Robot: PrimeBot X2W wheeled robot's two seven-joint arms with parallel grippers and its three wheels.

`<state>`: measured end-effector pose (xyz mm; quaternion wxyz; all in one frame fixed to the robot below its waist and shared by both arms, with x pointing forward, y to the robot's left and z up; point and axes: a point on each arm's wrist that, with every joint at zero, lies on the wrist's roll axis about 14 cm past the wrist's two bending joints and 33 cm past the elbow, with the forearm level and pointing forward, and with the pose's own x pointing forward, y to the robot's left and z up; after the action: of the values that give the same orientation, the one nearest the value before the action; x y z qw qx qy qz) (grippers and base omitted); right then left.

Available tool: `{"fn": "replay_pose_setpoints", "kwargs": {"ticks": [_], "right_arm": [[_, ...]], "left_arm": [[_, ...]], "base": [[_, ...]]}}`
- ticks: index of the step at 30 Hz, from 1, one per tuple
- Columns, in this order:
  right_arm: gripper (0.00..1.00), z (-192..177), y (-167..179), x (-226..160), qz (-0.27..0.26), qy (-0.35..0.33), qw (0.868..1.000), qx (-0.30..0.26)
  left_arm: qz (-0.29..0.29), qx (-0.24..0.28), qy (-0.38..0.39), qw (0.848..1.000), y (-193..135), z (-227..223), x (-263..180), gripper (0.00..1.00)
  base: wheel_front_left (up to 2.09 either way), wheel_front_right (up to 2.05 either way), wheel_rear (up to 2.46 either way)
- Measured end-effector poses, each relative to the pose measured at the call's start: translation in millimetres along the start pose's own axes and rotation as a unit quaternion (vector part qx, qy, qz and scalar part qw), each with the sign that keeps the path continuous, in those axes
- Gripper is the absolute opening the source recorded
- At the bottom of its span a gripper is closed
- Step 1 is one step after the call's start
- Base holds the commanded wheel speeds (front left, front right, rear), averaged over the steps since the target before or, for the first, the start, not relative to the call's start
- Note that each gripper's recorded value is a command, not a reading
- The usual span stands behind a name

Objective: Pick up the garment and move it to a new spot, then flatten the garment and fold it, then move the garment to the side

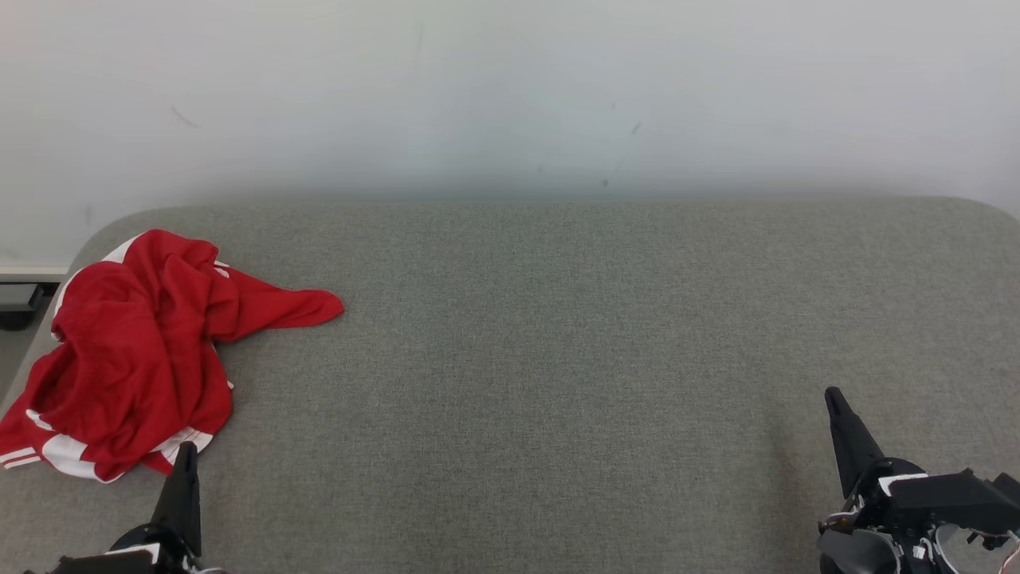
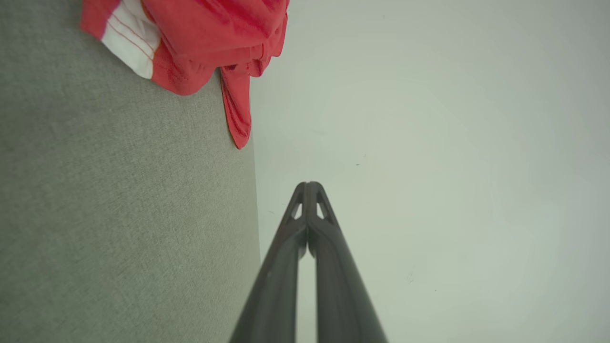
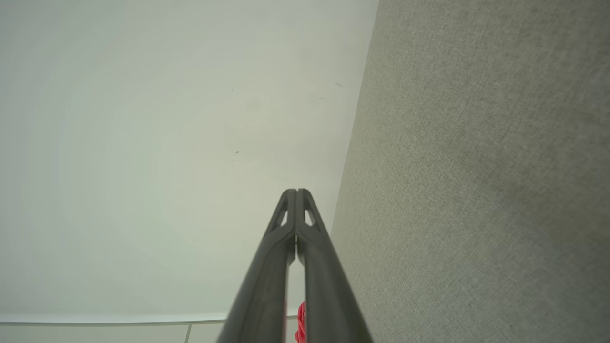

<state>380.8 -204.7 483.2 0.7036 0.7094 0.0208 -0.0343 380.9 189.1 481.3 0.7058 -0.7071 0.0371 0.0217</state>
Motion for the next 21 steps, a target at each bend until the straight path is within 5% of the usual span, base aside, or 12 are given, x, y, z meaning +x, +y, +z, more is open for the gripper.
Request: {"fn": "replay_pose_setpoints", "kwargs": {"ticks": [7,8,10,11,12,21], "right_arm": [[0.0,0.0,0.0,0.0,0.0,0.0,1.0,0.0],[1.0,0.0,0.0,0.0,0.0,0.0,1.0,0.0],[1.0,-1.1,-7.2,-2.3,-0.011,0.0,1.0,0.002],[0.0,-1.7,-14.2,-5.1,-0.021,0.0,1.0,0.004],[1.0,-2.5,-21.6,-8.6,-0.031,0.0,0.999,0.006],[1.0,-9.0,-32.1,-13.5,-0.047,0.003,0.999,0.007]], "left_arm": [[0.0,0.0,0.0,1.0,0.0,0.0,0.0,0.0],[0.0,0.0,0.0,1.0,0.0,0.0,0.0,1.0],[0.012,-0.003,0.001,1.0,7.7,-1.8,-2.0,1.0],[0.02,-0.005,0.001,1.0,13.3,-3.1,-4.2,0.0],[0.03,-0.007,0.002,1.0,20.1,-4.0,-7.3,1.0],[0.045,-0.008,0.0,0.999,30.6,-8.5,-12.8,1.0]], "base": [[0.0,0.0,0.0],[0.0,0.0,0.0],[0.0,0.0,0.0],[0.0,0.0,0.0],[0.0,0.0,0.0],[0.0,0.0,0.0]]}}
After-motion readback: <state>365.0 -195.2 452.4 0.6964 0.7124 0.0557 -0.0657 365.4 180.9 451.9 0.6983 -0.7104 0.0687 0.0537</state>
